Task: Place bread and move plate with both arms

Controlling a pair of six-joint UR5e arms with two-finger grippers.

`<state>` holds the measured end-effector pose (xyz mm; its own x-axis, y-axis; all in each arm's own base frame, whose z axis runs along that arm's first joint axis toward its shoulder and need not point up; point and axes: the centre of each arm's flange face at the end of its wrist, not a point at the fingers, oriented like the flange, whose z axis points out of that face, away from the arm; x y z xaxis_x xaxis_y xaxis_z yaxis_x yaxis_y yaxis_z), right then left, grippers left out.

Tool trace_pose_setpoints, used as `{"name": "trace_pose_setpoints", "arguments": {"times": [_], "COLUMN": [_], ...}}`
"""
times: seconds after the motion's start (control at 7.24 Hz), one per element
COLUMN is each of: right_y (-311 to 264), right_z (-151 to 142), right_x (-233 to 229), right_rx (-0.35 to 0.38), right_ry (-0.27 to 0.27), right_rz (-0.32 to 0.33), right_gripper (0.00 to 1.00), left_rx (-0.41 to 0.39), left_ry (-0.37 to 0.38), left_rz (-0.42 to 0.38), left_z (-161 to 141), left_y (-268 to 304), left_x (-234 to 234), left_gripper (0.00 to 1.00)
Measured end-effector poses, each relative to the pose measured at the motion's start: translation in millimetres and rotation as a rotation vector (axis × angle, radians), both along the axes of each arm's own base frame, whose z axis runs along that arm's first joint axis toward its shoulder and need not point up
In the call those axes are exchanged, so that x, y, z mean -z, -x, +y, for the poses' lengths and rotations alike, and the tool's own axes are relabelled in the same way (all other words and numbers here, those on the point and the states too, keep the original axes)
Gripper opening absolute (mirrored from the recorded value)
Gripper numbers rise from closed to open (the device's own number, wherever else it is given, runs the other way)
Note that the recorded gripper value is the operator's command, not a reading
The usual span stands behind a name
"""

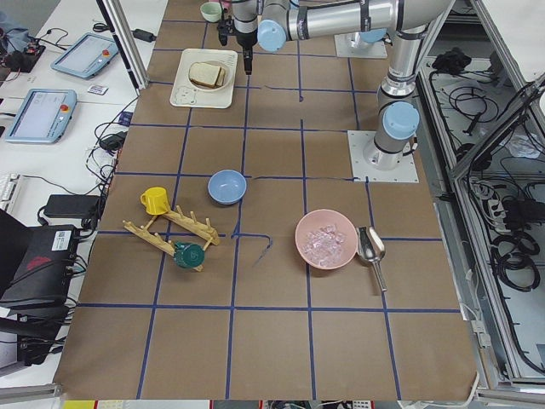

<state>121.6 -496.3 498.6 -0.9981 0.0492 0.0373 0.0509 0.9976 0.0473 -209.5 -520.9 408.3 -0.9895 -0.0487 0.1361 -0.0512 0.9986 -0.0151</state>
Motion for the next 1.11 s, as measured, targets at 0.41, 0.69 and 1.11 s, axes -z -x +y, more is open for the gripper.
{"name": "trace_pose_setpoints", "arguments": {"times": [0.41, 0.69, 1.11], "right_y": [0.2, 0.0, -0.8], "right_z": [0.2, 1.7, 3.3], "right_x": [1.6, 0.2, -0.2], "right_rx": [0.001, 0.003, 0.002], "right_ry": [-0.001, 0.0, -0.005], "right_rz": [0.0, -0.004, -0.008], "right_gripper": [1.0, 1.0, 1.0], "left_rx": [0.038, 0.046, 0.034], "left_ry": [0.009, 0.023, 0.055], "left_rz": [-0.064, -0.08, -0.083], "left_z": [5.6, 1.4, 5.9], "left_y": [-10.0, -15.0, -23.6], "left_x": [-58.0, -90.7, -109.9], "left_gripper": [1.0, 1.0, 1.0]}}
